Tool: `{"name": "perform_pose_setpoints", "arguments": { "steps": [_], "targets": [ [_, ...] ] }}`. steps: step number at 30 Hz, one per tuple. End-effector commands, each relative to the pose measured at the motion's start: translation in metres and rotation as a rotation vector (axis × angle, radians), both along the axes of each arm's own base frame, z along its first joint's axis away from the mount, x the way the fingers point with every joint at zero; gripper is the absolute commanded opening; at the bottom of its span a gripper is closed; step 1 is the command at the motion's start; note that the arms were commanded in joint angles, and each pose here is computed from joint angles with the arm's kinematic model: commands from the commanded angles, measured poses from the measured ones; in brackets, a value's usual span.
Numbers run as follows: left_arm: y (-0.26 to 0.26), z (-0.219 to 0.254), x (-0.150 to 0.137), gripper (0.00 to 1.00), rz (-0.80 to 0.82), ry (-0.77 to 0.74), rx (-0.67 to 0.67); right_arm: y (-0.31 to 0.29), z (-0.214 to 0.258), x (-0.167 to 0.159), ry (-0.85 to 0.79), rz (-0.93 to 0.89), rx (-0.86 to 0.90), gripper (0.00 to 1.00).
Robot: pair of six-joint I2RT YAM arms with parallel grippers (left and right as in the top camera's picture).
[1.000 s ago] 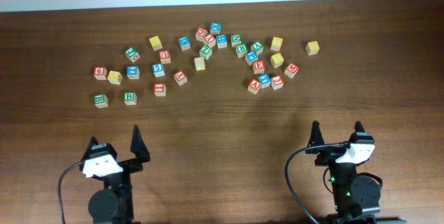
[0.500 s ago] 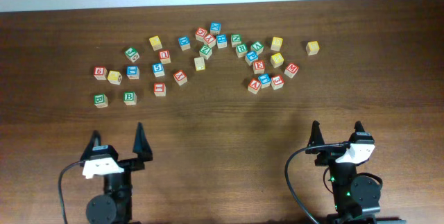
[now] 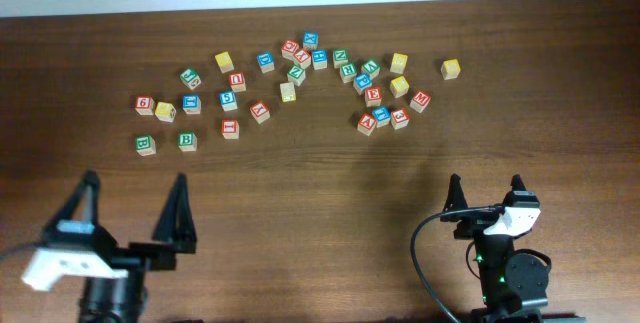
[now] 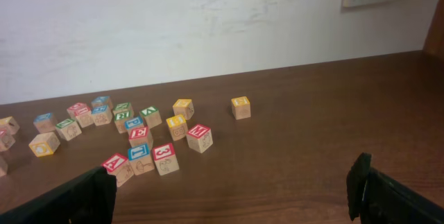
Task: Spell out ICRA
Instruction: 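Raise the left arm and move the left gripper over the blocks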
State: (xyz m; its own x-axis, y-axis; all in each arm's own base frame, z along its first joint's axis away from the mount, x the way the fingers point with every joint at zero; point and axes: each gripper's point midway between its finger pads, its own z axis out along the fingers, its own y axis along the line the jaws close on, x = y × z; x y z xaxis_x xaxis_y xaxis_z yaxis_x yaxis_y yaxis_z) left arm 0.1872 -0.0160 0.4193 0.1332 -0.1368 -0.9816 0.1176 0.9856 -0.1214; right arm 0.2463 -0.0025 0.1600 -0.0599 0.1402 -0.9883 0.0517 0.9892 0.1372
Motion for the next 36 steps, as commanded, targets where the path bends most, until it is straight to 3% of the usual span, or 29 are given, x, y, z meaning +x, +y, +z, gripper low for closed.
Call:
{"name": "perform_pose_setpoints", "arguments": {
  "steps": [1, 9, 17, 26, 34, 35, 36],
  "targets": [
    [-0.002, 0.041, 0.013, 0.99, -0.013, 0.090, 0.029, -0.004, -0.003, 0.000, 0.006, -0.017, -0.008, 0.98],
    [0.000, 0.091, 0.055, 0.99, -0.018, 0.307, 0.079, -0.004, -0.003, 0.000, 0.006, -0.017, -0.008, 0.98],
    [0.004, 0.112, 0.131, 0.99, -0.026, 0.434, 0.097, -0.004, -0.003, 0.000, 0.006, -0.017, -0.008, 0.98],
    [0.009, 0.040, 0.226, 0.99, -0.045, 0.673, 0.099, -0.004, -0.003, 0.000, 0.006, -0.017, -0.008, 0.98],
    [0.009, -0.019, 0.254, 0.99, -0.064, 0.850, 0.084, -0.004, -0.003, 0.000, 0.006, -0.017, -0.008, 0.98],
    [0.009, -0.023, 0.256, 0.93, -0.065, 0.859, 0.083, -0.004, -0.003, 0.000, 0.006, -0.017, -0.008, 0.98],
    [0.010, -0.027, 0.258, 0.72, -0.065, 0.870, 0.082, -0.004, -0.003, 0.000, 0.006, -0.017, -0.008, 0.98]
  ]
}}
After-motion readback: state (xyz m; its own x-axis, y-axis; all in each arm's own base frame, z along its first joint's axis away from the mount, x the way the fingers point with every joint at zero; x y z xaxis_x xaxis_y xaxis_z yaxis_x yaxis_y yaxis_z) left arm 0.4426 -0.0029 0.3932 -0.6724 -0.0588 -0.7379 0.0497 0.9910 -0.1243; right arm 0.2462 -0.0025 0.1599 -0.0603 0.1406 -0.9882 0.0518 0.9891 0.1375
